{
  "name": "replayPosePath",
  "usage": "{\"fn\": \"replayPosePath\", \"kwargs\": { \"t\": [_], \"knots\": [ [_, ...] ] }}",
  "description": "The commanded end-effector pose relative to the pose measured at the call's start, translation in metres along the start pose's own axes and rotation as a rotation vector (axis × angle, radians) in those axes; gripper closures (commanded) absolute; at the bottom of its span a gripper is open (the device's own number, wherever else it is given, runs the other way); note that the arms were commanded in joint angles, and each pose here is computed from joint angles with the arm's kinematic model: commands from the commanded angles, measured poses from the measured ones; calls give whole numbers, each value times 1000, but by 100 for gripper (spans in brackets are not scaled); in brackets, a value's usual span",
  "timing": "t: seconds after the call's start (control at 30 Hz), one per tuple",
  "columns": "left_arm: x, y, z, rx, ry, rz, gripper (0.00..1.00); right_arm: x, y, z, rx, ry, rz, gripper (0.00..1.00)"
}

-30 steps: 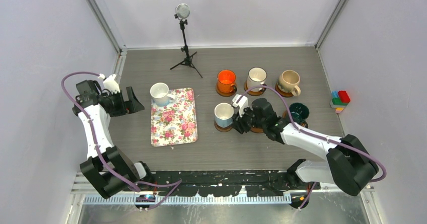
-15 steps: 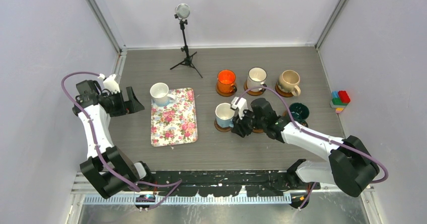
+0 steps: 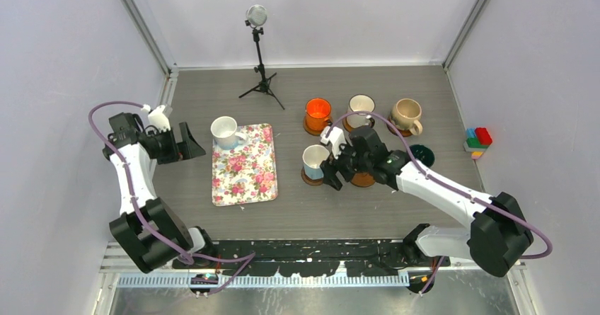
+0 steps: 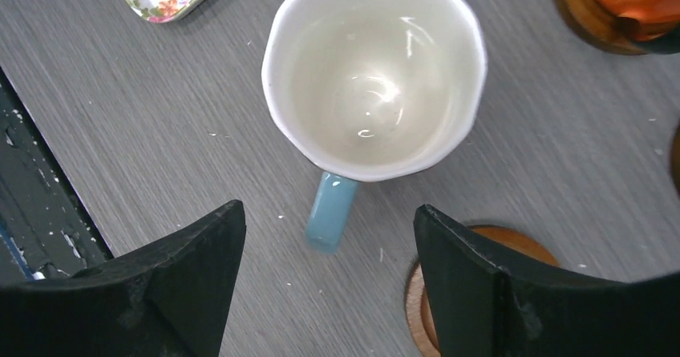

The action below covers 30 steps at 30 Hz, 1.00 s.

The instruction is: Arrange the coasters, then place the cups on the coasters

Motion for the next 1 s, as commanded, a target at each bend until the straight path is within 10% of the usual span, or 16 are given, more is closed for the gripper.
{"fn": "replayPosePath", "kwargs": {
  "t": [0.0, 0.37, 0.97],
  "knots": [
    [2, 2, 10, 29, -29, -62, 6, -26, 2, 22, -50, -1, -55, 18],
    [28, 10, 43, 36, -52, -160, 6, -40, 3, 88, -35, -80, -107, 18],
    [134, 39, 98, 13, -8, -237, 17, 96, 20, 195, -28, -81, -65, 21]
  ]
}}
Point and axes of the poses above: each gripper's point midway between its finger pads, its own x axis out along the fingers, its own y axis along the line the jaws close on, z = x × y, the point moved 10 cm from there along -x, back along the fingers, and after that the axes turned 10 degrees about x, right-handed, at the moved point
